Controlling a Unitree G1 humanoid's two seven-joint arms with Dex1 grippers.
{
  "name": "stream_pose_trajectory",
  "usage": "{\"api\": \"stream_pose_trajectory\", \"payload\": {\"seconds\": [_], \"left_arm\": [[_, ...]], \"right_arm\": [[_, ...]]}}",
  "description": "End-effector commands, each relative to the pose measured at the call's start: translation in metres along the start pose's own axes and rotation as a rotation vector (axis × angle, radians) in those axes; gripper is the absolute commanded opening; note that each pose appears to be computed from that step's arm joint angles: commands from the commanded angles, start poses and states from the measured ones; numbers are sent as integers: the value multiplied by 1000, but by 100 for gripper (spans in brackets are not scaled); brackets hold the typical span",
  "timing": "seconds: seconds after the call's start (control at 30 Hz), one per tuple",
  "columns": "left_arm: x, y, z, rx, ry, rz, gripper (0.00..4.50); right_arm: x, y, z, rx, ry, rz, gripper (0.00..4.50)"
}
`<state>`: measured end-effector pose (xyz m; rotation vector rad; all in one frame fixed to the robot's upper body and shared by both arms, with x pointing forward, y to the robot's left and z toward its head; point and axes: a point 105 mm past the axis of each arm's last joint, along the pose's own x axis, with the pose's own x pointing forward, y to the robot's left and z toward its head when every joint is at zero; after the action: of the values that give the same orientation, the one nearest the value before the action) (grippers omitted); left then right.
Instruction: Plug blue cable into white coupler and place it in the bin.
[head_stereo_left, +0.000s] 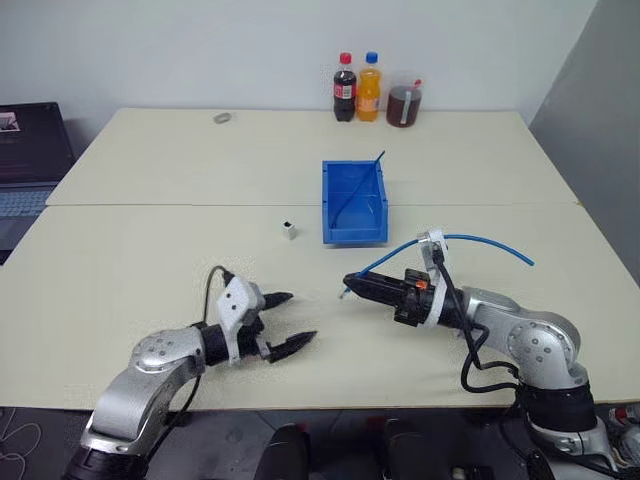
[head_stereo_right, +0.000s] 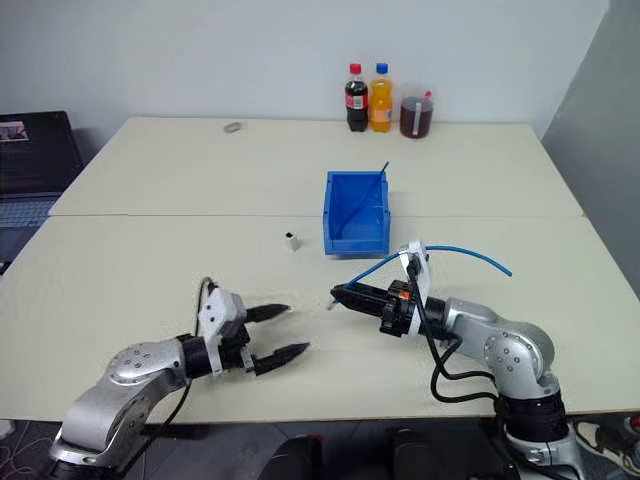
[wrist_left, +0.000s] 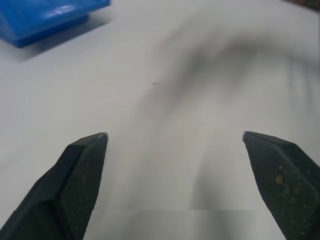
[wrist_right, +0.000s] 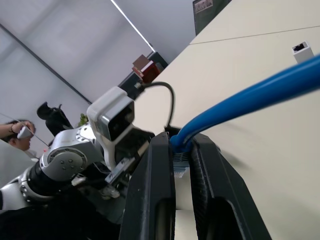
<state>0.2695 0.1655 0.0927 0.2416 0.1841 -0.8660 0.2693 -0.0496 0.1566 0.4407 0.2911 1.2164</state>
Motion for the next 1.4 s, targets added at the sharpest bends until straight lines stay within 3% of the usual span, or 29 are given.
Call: {"api": "stream_pose_trajectory", "payload": {"seconds": [0.03, 0.2, 0.5, 1.03, 1.4], "left_arm": [[-16, 29, -5, 102, -7, 176, 450], [-17, 43, -19, 23, 34, 193, 450], [18, 106, 12, -32, 62, 257, 450], [77, 140, 39, -29, 122, 186, 450], [86, 141, 42, -2, 124, 166, 450]], "right_arm": [[-2, 5, 7, -61, -23, 16, 13], [-3, 2, 9, -78, -35, 2, 13], [-2, 2, 14, -96, -57, -12, 13], [-3, 4, 17, -105, -75, -37, 13], [-4, 4, 16, -104, -75, -44, 12]]}}
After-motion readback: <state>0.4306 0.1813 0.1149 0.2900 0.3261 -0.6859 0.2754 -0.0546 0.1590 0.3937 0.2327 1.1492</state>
